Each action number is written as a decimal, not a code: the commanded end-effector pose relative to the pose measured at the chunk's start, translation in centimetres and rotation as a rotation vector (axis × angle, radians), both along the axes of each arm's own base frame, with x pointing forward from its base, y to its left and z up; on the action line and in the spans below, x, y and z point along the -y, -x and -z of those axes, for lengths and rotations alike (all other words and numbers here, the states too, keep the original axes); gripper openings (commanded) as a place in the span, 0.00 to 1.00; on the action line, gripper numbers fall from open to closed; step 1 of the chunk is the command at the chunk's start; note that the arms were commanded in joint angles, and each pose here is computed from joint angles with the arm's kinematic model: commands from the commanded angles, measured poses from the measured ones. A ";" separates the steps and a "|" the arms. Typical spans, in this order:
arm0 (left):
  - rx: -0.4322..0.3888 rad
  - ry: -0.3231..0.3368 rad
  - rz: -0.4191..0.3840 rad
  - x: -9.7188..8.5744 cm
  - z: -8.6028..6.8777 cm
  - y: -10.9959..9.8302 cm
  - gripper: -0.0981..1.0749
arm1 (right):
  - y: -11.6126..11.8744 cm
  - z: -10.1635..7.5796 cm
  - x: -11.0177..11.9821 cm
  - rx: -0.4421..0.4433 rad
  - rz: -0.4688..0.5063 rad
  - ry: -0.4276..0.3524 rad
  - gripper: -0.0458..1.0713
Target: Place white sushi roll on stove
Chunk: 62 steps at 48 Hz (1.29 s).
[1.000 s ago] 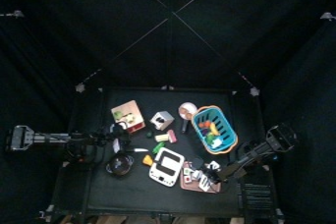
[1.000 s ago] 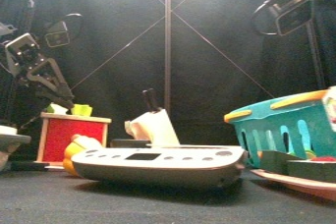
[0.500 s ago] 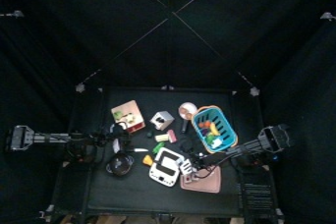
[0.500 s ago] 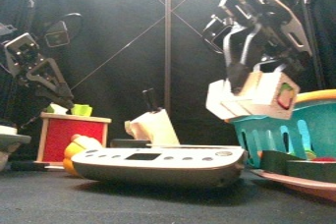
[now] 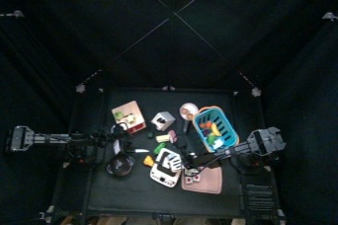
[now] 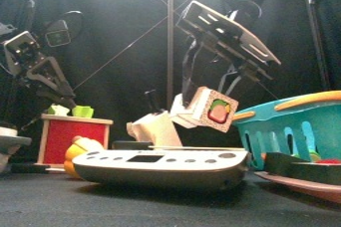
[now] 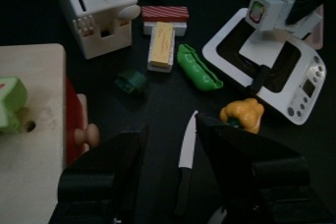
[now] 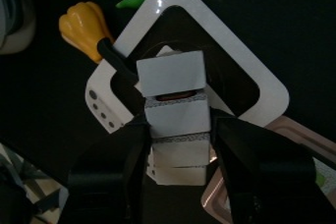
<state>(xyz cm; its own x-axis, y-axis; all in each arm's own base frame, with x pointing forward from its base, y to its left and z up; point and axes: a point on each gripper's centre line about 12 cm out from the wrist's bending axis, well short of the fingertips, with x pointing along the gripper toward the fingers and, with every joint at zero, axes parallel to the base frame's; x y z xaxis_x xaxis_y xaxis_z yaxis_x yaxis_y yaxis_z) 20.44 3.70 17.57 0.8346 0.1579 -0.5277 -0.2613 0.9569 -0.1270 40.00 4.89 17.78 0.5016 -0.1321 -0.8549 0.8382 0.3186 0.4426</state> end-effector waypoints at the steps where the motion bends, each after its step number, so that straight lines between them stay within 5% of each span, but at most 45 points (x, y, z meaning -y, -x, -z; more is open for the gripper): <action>1: 0.018 -0.004 0.012 0.1 -0.5 -0.4 0.78 | -0.7 -1.8 0.4 0.053 0.029 -0.016 0.65; 33: 0.018 -0.002 0.019 0.2 -0.4 -0.3 0.78 | -1.5 -0.4 1.3 0.065 0.241 -0.094 0.67; 53: 0.012 -0.008 0.024 0.2 -0.2 -0.2 0.79 | -1.8 0.1 1.6 0.055 0.281 -0.120 0.93; 62: 0.013 -0.011 0.025 0.2 -0.3 -0.3 0.79 | -1.9 -0.2 1.5 0.055 0.275 -0.117 0.95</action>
<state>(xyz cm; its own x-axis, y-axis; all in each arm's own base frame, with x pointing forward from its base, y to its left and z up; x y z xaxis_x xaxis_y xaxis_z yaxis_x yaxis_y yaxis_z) 20.35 3.51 17.37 0.8368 0.1452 -0.5279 -0.2428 0.9626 -0.1201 41.53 3.51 16.20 0.4709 -0.1733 -0.8650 0.8805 0.0314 0.4731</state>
